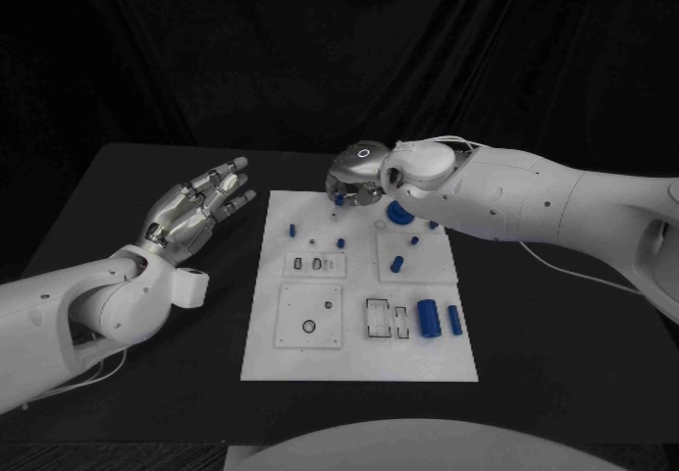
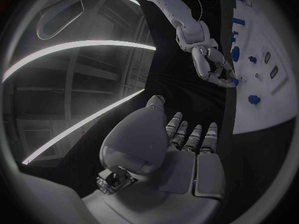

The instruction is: Assemble the parts on the task board

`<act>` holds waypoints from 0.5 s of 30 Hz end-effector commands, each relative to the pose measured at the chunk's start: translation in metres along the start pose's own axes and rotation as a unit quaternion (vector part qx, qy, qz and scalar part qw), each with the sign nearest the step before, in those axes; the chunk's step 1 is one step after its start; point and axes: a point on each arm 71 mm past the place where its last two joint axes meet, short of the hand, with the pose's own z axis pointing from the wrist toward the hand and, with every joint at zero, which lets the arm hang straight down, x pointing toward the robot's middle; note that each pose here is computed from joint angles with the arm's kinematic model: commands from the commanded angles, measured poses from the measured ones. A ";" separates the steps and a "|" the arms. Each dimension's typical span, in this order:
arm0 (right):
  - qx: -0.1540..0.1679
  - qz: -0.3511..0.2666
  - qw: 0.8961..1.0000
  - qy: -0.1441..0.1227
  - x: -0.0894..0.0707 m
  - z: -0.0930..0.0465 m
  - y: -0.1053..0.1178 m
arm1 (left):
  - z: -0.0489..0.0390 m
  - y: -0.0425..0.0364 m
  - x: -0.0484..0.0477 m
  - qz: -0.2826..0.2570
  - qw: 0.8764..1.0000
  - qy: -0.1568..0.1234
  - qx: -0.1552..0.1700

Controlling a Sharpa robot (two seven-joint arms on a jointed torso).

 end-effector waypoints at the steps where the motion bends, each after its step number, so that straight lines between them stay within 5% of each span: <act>1: 0.009 -0.010 1.000 0.017 0.004 0.000 -0.001 | -0.0002 -0.0142 0.0018 -0.005 0.995 0.007 0.096; 15: 0.017 -0.009 1.000 0.024 0.007 -0.001 -0.002 | 0.0004 -0.0134 0.0016 -0.005 0.996 0.008 0.093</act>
